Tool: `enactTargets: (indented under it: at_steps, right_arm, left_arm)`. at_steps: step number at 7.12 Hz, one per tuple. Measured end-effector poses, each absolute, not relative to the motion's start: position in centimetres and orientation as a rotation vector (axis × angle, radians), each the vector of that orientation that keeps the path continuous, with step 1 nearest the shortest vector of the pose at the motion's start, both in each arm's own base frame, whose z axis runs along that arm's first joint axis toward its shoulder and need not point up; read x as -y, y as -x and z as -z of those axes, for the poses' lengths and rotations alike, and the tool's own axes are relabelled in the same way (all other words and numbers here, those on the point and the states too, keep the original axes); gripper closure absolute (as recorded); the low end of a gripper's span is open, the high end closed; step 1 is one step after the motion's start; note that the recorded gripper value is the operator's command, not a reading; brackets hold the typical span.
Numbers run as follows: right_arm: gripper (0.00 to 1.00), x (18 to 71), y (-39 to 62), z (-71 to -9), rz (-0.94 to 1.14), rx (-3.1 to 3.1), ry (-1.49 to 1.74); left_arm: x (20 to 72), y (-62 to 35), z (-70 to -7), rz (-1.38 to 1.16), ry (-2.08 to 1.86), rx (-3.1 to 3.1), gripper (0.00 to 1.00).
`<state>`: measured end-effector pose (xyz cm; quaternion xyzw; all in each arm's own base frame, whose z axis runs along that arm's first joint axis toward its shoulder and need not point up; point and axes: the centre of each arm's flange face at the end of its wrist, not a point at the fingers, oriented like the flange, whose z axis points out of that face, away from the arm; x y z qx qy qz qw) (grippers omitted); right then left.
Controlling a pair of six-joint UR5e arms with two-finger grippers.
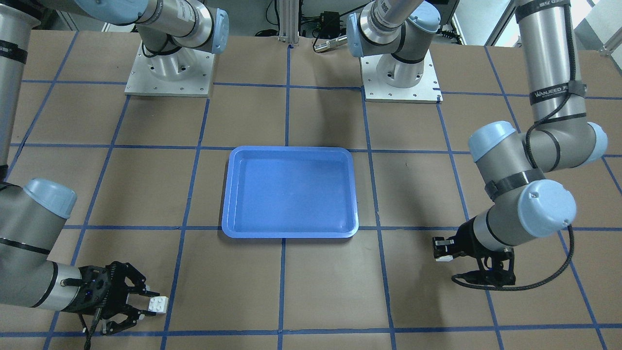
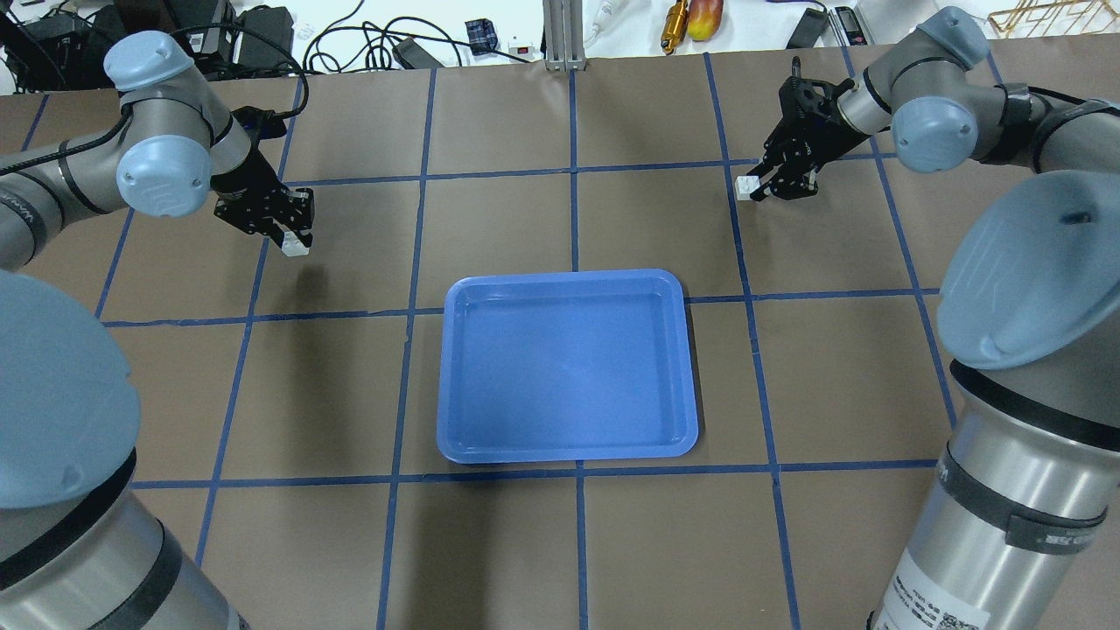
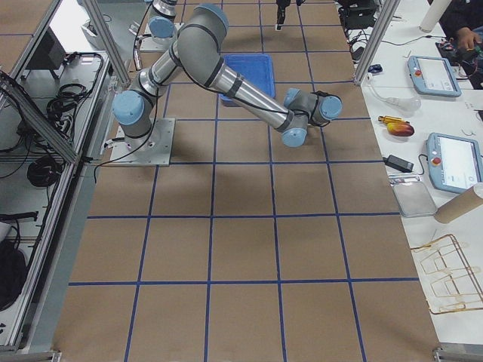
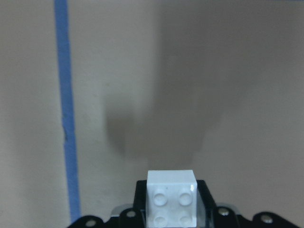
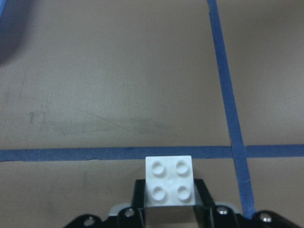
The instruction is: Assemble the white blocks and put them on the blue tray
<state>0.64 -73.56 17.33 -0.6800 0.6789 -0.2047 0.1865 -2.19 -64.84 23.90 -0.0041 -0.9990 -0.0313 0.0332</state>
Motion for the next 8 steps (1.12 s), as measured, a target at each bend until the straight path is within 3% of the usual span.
enactTargets:
  at_steps: [4,8]
  right_arm:
    - [0.91,70.5,-6.9,-26.3,0.559,-1.827,1.841]
    - [0.95,59.3,-10.9,-36.2,0.476,-1.795,1.798]
  left_arm:
    - [56.7,18.7,-26.1,0.095,-0.106,3.055,1.0]
    - [49.8,26.4,-20.1,0.012,-0.265,3.032,1.0]
